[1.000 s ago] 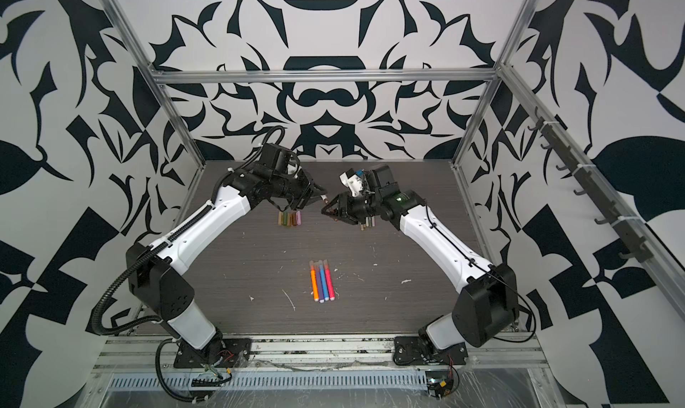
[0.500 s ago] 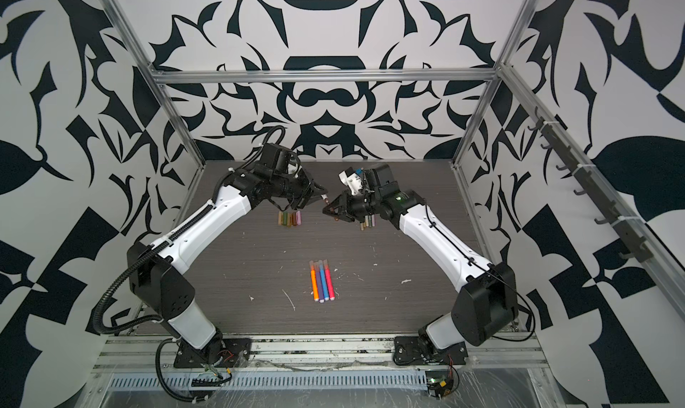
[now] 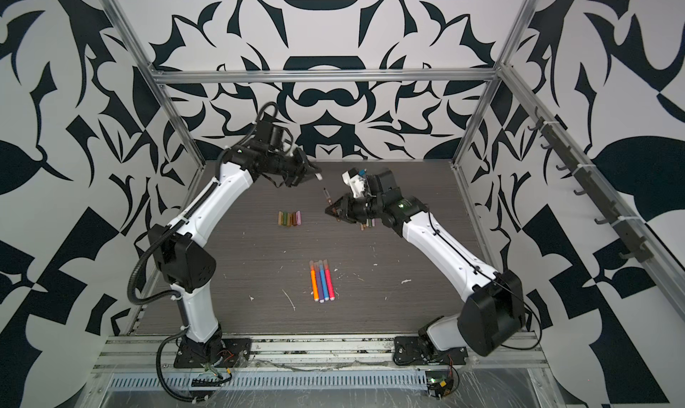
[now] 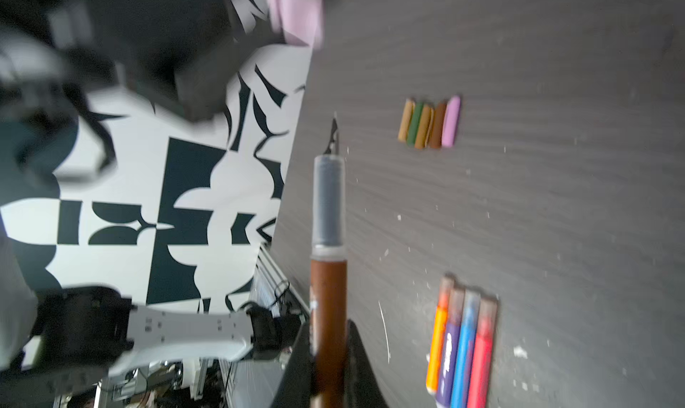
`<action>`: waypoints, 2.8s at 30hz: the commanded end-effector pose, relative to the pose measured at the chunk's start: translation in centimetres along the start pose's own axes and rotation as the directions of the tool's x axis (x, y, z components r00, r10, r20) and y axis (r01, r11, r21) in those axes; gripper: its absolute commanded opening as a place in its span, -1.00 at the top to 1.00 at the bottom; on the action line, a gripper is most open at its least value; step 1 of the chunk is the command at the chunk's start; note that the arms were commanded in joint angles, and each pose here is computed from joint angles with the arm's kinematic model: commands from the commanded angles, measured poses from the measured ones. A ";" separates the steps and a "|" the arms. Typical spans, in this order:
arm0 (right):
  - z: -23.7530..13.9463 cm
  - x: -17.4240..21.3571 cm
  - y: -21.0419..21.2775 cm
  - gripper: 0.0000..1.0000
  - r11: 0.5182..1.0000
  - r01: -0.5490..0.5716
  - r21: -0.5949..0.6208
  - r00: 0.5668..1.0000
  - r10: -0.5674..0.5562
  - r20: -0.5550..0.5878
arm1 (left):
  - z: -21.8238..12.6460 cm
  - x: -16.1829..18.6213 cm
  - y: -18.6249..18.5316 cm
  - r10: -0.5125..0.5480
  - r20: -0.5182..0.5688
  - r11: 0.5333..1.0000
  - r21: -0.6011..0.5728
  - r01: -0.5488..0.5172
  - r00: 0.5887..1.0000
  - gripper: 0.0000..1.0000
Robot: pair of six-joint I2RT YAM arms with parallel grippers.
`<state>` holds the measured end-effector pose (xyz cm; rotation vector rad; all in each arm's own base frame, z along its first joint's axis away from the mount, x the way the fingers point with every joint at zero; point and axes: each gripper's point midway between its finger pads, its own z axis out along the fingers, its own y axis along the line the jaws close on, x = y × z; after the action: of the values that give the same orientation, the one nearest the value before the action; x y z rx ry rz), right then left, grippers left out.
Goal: Open the pen caps
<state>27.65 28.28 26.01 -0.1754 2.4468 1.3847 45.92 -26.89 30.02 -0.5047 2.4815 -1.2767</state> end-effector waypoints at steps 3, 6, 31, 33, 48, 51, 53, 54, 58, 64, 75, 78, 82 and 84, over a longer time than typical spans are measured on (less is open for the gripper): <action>-0.5 2.6 0.4 1.00 1.000 -0.031 0.000 0.999 0.031 -0.019 | -2.0 -5.0 2.5 0.027 0.106 0.997 -0.068 -0.020 0.994 1.00; -0.8 2.6 0.4 1.00 1.000 -0.030 0.007 1.000 0.030 -0.003 | -1.8 -4.1 4.1 0.060 0.081 0.992 -0.112 -0.051 0.995 1.00; -1.0 1.7 -1.4 1.00 0.990 0.050 0.134 0.998 -0.044 -0.047 | -0.6 -2.4 25.5 0.489 -0.300 0.737 -0.359 -0.572 0.819 1.00; -1.2 1.5 -1.4 1.00 0.989 0.058 0.139 0.998 -0.052 -0.046 | -0.2 -2.7 26.5 0.475 -0.310 0.743 -0.361 -0.564 0.824 1.00; -1.8 0.4 -1.7 1.00 0.986 0.060 0.158 0.998 -0.054 -0.043 | 2.9 -2.5 30.5 0.250 -0.371 0.848 -0.362 -0.387 0.895 0.84; -1.8 0.3 -1.8 1.00 0.985 0.056 0.160 0.998 -0.050 -0.046 | 3.1 -2.6 30.8 0.234 -0.366 0.856 -0.362 -0.369 0.901 0.81; -1.8 0.3 -1.8 1.00 0.985 0.054 0.161 0.998 -0.048 -0.045 | 3.2 -2.6 30.7 0.230 -0.361 0.863 -0.354 -0.361 0.904 0.79; -1.8 0.3 -1.7 1.00 0.986 0.056 0.159 0.998 -0.049 -0.045 | 3.2 -2.6 30.6 0.228 -0.360 0.865 -0.352 -0.358 0.905 0.77; -1.7 0.2 -1.7 1.00 0.986 0.054 0.158 0.998 -0.048 -0.047 | 3.4 -2.5 30.7 0.217 -0.359 0.871 -0.348 -0.346 0.908 0.75; -1.6 0.1 -1.6 1.00 0.986 0.054 0.157 0.998 -0.047 -0.051 | 3.6 -2.4 30.9 0.207 -0.361 0.874 -0.349 -0.338 0.909 0.69; -1.6 0.3 -1.9 1.00 0.986 0.050 0.161 0.998 -0.042 -0.054 | 3.9 -1.9 31.4 0.183 -0.371 0.882 -0.347 -0.319 0.910 0.63; -1.6 0.3 -1.9 1.00 0.985 0.050 0.162 0.998 -0.042 -0.054 | 3.9 -1.9 31.4 0.183 -0.372 0.881 -0.348 -0.319 0.910 0.62; -1.6 0.3 -1.9 1.00 0.986 0.051 0.160 0.998 -0.043 -0.053 | 3.9 -1.9 31.4 0.181 -0.371 0.882 -0.348 -0.317 0.911 0.55; -1.6 0.3 -1.9 1.00 0.986 0.049 0.160 0.998 -0.041 -0.052 | 3.9 -1.9 31.4 0.179 -0.370 0.883 -0.348 -0.315 0.912 0.51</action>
<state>27.25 25.76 23.43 -0.1875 2.6258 1.1541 44.80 -11.92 2.84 -0.0217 2.9533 -0.7758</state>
